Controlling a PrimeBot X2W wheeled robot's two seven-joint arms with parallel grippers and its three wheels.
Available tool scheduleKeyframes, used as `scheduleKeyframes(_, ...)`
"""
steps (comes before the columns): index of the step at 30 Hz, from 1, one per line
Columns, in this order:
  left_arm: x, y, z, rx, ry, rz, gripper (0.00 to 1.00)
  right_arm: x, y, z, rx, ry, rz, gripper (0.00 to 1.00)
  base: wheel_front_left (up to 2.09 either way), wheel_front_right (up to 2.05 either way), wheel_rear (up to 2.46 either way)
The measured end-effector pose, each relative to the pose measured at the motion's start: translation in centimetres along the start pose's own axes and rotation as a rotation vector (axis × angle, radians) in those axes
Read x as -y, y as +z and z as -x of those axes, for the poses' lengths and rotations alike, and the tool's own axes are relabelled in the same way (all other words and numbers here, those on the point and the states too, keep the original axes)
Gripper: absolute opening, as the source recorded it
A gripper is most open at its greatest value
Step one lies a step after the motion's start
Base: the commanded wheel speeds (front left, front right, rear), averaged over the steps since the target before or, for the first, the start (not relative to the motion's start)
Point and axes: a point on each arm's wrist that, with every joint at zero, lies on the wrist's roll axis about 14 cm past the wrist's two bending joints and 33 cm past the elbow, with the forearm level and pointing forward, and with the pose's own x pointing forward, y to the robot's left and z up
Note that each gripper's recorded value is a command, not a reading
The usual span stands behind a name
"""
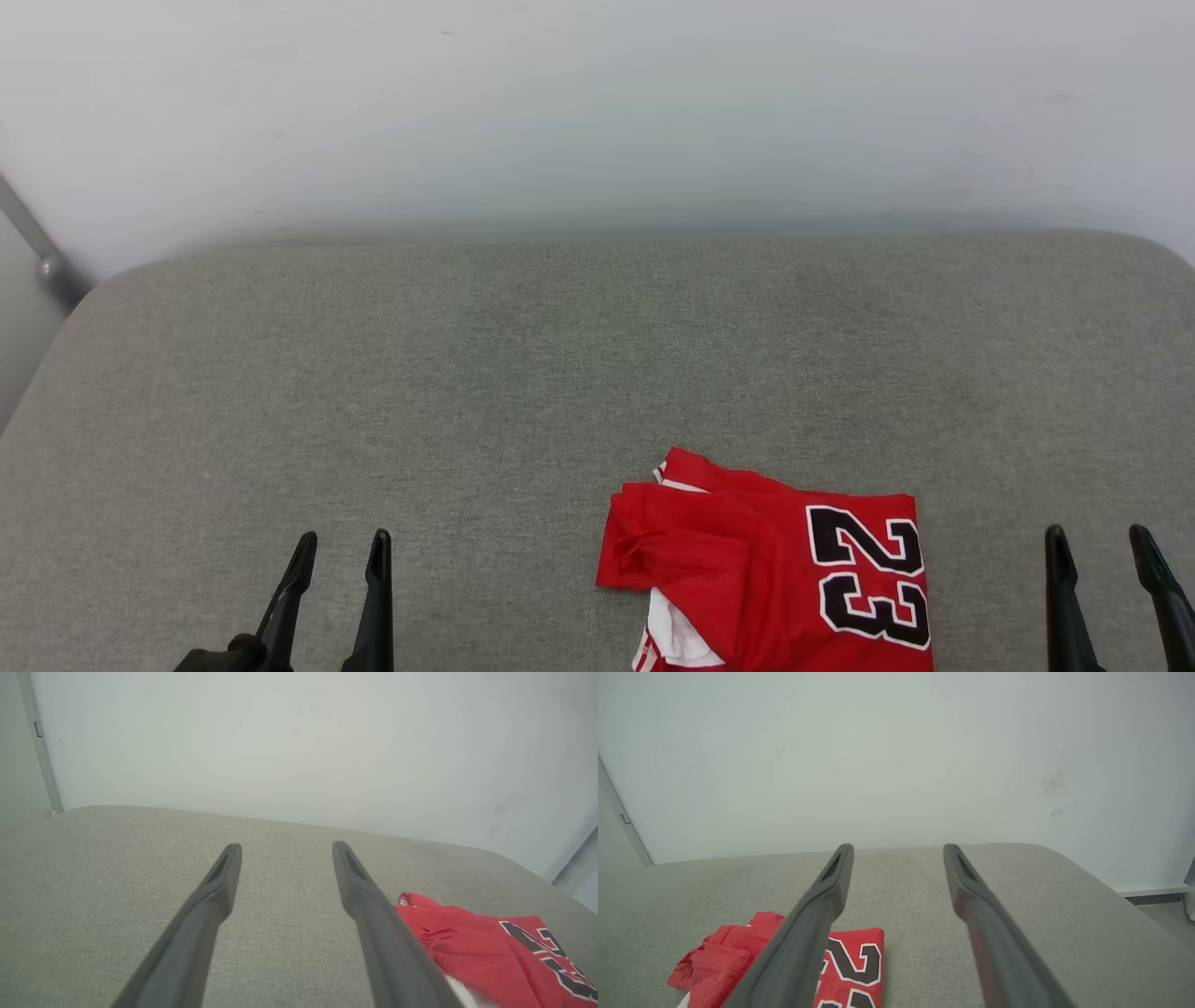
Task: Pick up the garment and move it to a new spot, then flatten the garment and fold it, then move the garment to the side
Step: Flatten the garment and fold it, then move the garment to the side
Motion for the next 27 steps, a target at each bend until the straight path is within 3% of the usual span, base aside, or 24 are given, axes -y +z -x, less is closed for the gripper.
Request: scheduleKeyframes(27, 0.2, -1.2, 0.3, -0.038, 0.005, -0.006, 1.00, 0.1, -1.2, 0.4, -0.038, -0.020, 0.001, 1.00, 0.00, 0.00, 0.00)
